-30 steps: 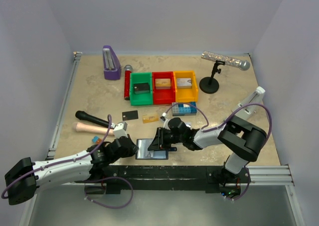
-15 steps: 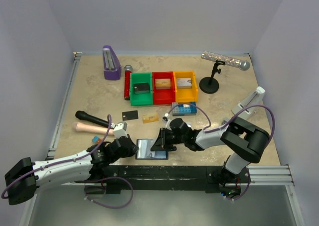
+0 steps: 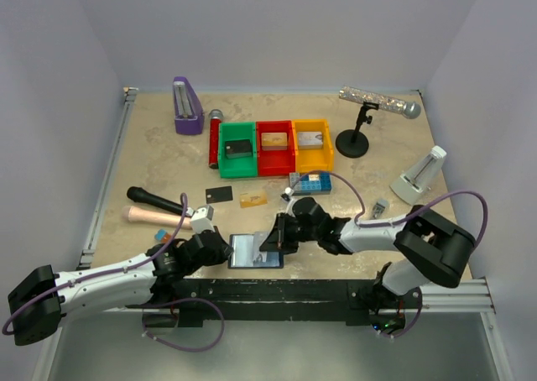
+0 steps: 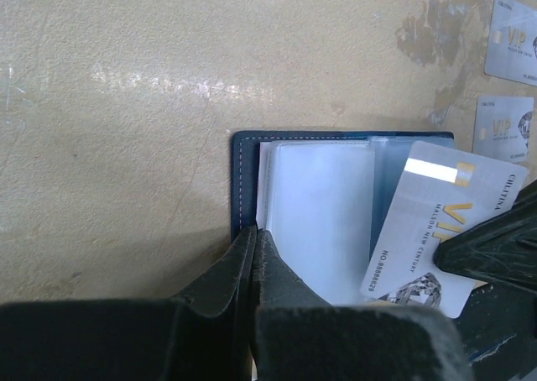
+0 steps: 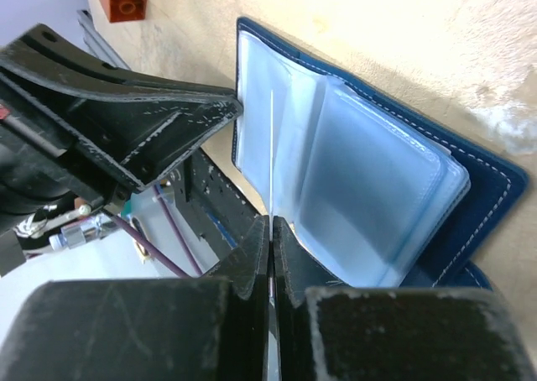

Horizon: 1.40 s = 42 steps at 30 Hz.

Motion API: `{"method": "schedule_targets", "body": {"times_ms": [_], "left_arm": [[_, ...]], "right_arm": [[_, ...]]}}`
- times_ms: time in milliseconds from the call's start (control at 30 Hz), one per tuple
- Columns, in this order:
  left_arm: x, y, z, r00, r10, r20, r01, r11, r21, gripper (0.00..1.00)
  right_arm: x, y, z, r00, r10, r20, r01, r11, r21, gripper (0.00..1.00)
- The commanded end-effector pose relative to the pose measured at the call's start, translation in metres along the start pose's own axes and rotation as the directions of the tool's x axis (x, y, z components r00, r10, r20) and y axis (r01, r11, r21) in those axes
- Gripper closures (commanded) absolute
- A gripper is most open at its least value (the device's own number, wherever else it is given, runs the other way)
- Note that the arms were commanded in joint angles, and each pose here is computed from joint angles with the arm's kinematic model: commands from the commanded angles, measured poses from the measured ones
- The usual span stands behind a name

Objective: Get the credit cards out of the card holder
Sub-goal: Remove the credit card from the card holder.

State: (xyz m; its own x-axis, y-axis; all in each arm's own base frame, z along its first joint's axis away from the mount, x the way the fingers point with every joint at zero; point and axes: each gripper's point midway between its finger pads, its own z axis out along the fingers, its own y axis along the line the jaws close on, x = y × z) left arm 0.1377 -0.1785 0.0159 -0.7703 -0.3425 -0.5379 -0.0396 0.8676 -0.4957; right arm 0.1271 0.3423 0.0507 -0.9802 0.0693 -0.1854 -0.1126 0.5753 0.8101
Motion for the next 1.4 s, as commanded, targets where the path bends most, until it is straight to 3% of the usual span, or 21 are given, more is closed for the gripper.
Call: {"method": "schedule_targets", "body": {"times_ms": [0,133,267,333,367,400,433,533,633,767,933,1000,1167,1367], "left_arm": [[0.006,0.038,0.0,0.999,0.041,-0.008,-0.042,0.989,-0.144,1.0],[0.002,0.037,-0.003,1.0,0.025,0.01,-0.023,0.99,-0.139,1.0],[-0.012,0.028,-0.011,0.998,0.029,0.054,-0.023,0.993,-0.117,0.98],[-0.022,0.016,-0.017,0.996,0.052,0.074,-0.046,0.996,-0.079,0.79],[-0.036,-0.005,-0.027,0.992,0.075,0.097,-0.075,0.997,-0.012,0.48],[-0.041,-0.013,-0.032,0.991,0.087,0.105,-0.089,0.996,0.008,0.37],[-0.047,-0.022,-0.038,0.989,0.098,0.113,-0.102,0.994,0.033,0.29],[-0.064,-0.046,-0.055,0.981,0.121,0.15,-0.139,0.984,0.113,0.15],[-0.073,-0.088,-0.078,0.965,0.167,0.203,-0.226,0.92,0.32,0.15],[-0.072,-0.139,-0.125,0.935,0.221,0.277,-0.348,0.724,0.596,0.18],[-0.058,-0.172,-0.176,0.887,0.304,0.348,-0.456,0.449,0.768,0.21],[-0.048,-0.179,-0.185,0.873,0.352,0.337,-0.462,0.377,0.803,0.22],[-0.025,-0.199,-0.189,0.857,0.442,0.263,-0.404,0.263,0.876,0.29],[-0.018,-0.209,-0.193,0.862,0.442,0.248,-0.366,0.203,0.908,0.33]], "right_arm": [[-0.006,-0.006,-0.013,0.998,-0.043,0.047,0.041,0.998,0.041,1.0],[-0.007,-0.005,-0.028,0.994,-0.097,0.059,0.093,0.993,0.072,1.0],[-0.014,0.014,-0.052,0.968,-0.239,0.072,0.234,0.969,0.073,1.0],[-0.011,0.02,-0.066,0.945,-0.326,0.034,0.322,0.943,0.086,1.0],[-0.01,0.037,-0.083,0.897,-0.441,-0.012,0.441,0.895,0.066,1.0],[-0.008,0.041,-0.089,0.877,-0.479,-0.04,0.481,0.875,0.058,1.0],[-0.006,0.046,-0.095,0.856,-0.515,-0.055,0.517,0.855,0.039,1.0],[0.006,0.057,-0.111,0.804,-0.586,-0.101,0.587,0.809,-0.029,1.0],[0.032,0.07,-0.124,0.746,-0.641,-0.179,0.613,0.767,-0.19,1.0],[0.06,0.084,-0.144,0.68,-0.699,-0.223,0.607,0.707,-0.363,1.0],[0.078,0.101,-0.169,0.646,-0.734,-0.211,0.582,0.652,-0.486,1.0],[0.08,0.105,-0.173,0.635,-0.739,-0.224,0.578,0.647,-0.497,1.0],[0.084,0.112,-0.173,0.591,-0.767,-0.248,0.604,0.625,-0.495,1.0],[0.086,0.119,-0.169,0.564,-0.784,-0.258,0.62,0.609,-0.494,1.0]]}}
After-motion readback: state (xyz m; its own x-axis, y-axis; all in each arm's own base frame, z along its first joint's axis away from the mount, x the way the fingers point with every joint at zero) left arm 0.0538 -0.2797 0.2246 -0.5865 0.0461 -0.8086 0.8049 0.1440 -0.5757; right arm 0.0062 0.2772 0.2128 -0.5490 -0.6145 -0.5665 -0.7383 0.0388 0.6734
